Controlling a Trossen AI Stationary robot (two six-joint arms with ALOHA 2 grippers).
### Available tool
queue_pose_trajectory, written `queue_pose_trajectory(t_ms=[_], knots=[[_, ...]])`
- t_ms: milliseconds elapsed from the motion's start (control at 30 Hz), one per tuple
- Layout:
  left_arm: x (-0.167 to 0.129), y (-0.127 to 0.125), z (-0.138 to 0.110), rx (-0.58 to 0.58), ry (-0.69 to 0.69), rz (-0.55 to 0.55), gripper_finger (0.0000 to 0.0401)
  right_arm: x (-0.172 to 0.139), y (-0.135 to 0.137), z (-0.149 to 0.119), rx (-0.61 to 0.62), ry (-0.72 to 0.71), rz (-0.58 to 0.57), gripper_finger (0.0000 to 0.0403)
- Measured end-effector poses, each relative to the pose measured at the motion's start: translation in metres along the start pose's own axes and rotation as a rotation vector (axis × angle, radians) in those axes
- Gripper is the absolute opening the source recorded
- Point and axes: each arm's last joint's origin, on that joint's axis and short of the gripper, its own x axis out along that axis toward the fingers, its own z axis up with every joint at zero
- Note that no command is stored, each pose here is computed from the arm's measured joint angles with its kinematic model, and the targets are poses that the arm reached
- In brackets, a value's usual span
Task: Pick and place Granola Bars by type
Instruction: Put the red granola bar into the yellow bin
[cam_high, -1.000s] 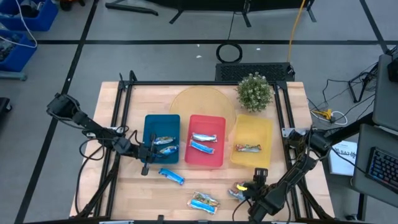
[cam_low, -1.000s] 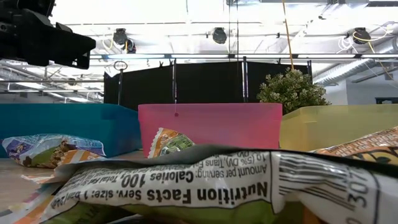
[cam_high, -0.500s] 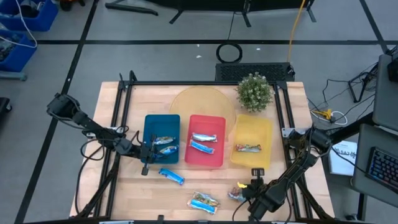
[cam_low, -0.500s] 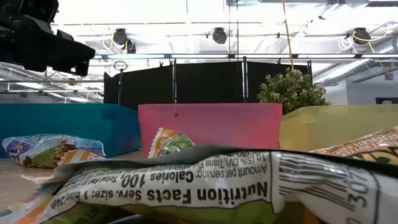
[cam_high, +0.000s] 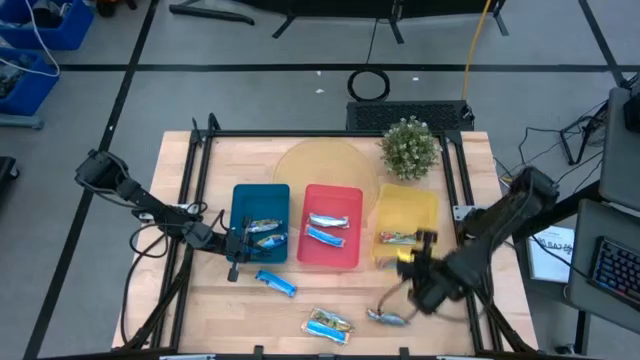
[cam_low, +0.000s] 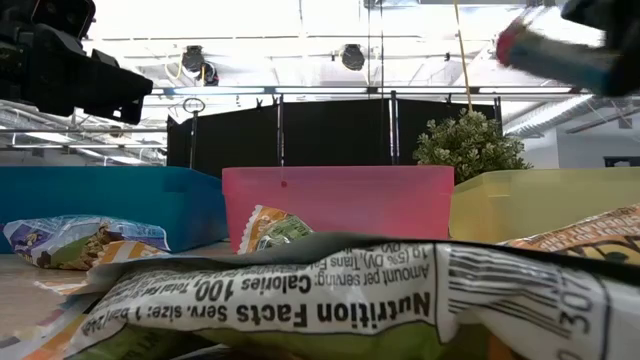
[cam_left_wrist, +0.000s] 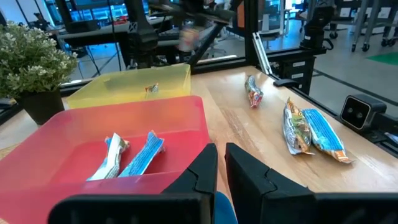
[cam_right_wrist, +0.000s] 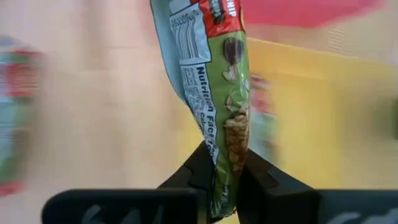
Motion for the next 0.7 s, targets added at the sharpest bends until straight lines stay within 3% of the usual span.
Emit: queue_pose_trajectory(t_ms=[167,433,700], knots=[[0.000,0.000,0.000,-0.001,-0.001,-0.001,0.0042,0.027,-0.041,-0.009,0.045,0.106,-0.025,0.0028],[0.000,0.000,0.000,-0.001,-0.001,-0.001,0.0042,0.102,-0.065,-0.041,0.113,0.215,0.004,0.0024],[0.000,-0.001,0.000,-0.001,-0.004,-0.027,0.0042,0.118,-0.073,-0.048,0.140,0.252,0.012,0.0039]])
